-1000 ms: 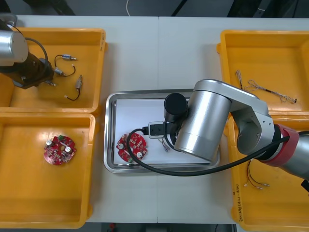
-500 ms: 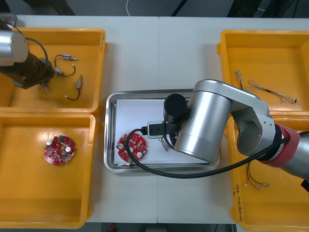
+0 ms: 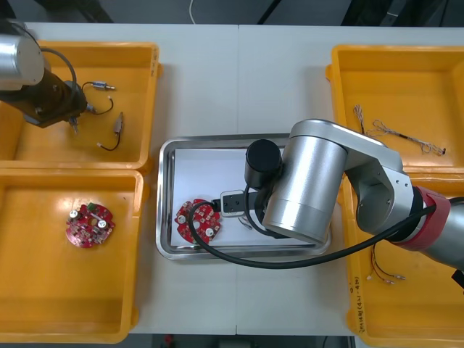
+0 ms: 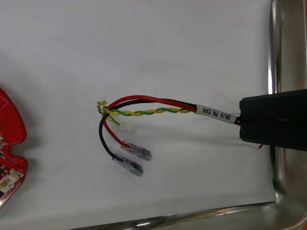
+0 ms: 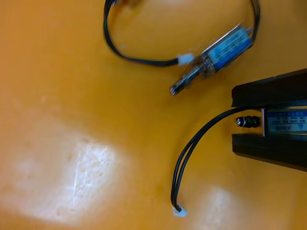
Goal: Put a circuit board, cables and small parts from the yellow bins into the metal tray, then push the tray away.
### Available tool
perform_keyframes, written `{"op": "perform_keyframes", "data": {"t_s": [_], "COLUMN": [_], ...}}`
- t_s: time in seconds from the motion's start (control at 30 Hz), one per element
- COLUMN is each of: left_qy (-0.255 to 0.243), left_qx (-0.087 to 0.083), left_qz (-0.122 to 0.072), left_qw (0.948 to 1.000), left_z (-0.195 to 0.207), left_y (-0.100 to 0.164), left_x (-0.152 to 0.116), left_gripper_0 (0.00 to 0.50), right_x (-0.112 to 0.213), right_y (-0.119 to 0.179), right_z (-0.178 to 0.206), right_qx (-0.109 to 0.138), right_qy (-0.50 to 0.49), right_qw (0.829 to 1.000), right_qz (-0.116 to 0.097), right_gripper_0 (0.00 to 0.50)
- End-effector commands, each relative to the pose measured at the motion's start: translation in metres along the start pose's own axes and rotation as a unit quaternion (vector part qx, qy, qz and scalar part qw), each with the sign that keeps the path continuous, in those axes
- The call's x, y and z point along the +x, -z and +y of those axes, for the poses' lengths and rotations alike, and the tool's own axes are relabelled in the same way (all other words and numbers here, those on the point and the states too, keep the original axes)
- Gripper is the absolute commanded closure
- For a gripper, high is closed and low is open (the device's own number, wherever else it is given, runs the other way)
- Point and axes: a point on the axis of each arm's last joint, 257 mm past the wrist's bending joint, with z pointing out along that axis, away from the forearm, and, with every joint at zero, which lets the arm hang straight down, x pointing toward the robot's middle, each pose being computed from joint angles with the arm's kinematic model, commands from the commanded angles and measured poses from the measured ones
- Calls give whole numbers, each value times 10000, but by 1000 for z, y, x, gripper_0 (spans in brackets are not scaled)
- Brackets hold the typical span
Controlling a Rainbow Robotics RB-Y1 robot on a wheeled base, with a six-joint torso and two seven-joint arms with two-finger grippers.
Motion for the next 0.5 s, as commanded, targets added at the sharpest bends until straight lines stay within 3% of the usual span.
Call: {"op": "perform_keyframes", "data": {"t_s": [0.03,0.33,0.37,0.4,0.43,0.47,0.5], "left_qy": [17,-396,-450,-464,-555,-609,-671], "left_qx": [-66,-212,-241,-254,-273,-286,-286], "left_qz": [-18,107,135,140,186,208,227], "left_qw": [10000,9989,9986,9985,9979,9975,9971], "left_z": [4,-8,-9,-9,-12,-14,-17], "left_y": [35,76,80,82,90,93,99], "left_x": [-10,-2,1,1,5,8,10], "left_gripper_0": [500,500,500,500,500,500,500], "right_x": [-23,-25,-26,-26,-27,-27,-27], "right_y": [22,22,23,23,23,23,23], "right_z": [-14,-14,-14,-14,-15,-16,-16], "right_qx": [202,201,203,210,227,244,255], "right_qy": [-2,-16,-3,3,-6,-17,-12], "right_qw": [9993,9993,9993,9992,9992,9991,9992], "right_qz": [-303,-317,-330,-327,-334,-335,-323], "right_gripper_0": [500,500,410,360,54,0,0]}}
